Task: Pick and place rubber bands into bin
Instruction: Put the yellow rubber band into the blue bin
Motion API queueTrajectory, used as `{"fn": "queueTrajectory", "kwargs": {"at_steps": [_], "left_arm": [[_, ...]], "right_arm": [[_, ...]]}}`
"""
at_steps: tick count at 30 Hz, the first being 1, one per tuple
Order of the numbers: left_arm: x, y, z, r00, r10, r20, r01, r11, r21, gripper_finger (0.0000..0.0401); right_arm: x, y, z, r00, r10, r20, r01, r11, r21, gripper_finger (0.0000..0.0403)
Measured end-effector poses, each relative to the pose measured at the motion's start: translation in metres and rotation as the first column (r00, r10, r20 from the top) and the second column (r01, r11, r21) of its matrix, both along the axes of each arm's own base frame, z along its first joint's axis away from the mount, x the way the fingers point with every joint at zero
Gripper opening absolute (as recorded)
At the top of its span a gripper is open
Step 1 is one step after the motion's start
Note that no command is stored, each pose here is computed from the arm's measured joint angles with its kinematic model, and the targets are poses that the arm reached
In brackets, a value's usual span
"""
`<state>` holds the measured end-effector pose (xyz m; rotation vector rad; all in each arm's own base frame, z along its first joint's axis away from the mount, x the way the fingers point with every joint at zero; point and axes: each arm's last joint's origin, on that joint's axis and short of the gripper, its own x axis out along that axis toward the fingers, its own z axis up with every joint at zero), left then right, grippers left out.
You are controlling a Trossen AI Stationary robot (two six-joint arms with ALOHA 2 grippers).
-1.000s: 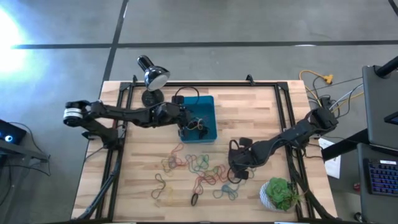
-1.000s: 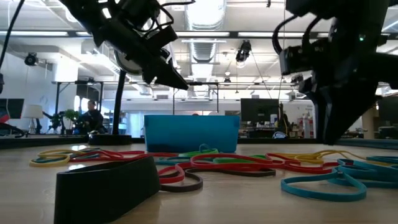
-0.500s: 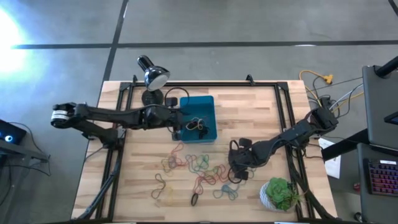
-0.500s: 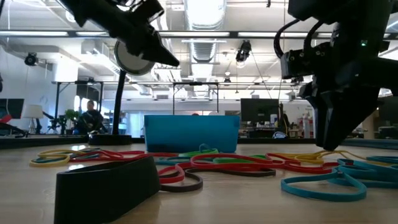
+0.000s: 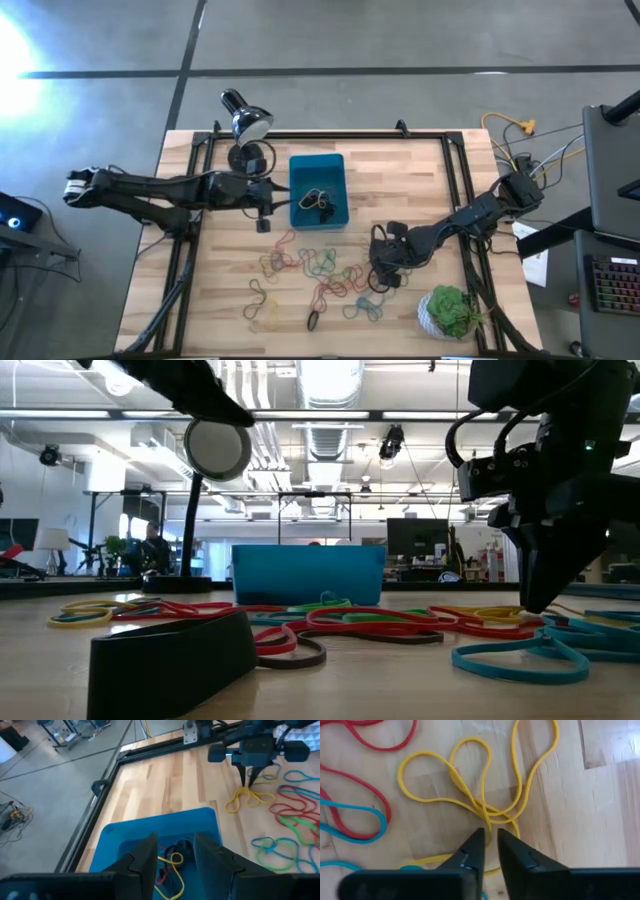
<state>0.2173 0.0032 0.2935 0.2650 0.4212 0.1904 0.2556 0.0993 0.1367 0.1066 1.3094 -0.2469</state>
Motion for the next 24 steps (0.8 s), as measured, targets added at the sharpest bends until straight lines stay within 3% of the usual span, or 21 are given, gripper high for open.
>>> {"fn": "queueTrajectory", "kwargs": {"at_steps": [4,14,24], "left_arm": [[-0.008,-0.002,0.004,1.0,-0.003,0.008,0.003,1.0,-0.02,0.0112],[-0.015,-0.004,-0.01,0.991,0.016,-0.134,-0.029,0.995,-0.098,0.0112],[-0.017,-0.013,-0.026,0.96,-0.055,-0.274,-0.005,0.977,-0.215,0.0112]], "right_arm": [[0.003,0.001,0.004,0.999,0.03,0.011,-0.03,1.0,-0.001,0.0011],[0.014,0.005,0.026,0.995,0.083,0.048,-0.082,0.996,-0.026,0.0008],[0.021,0.003,0.091,0.975,0.138,0.175,-0.108,0.98,-0.168,0.0008]]}}
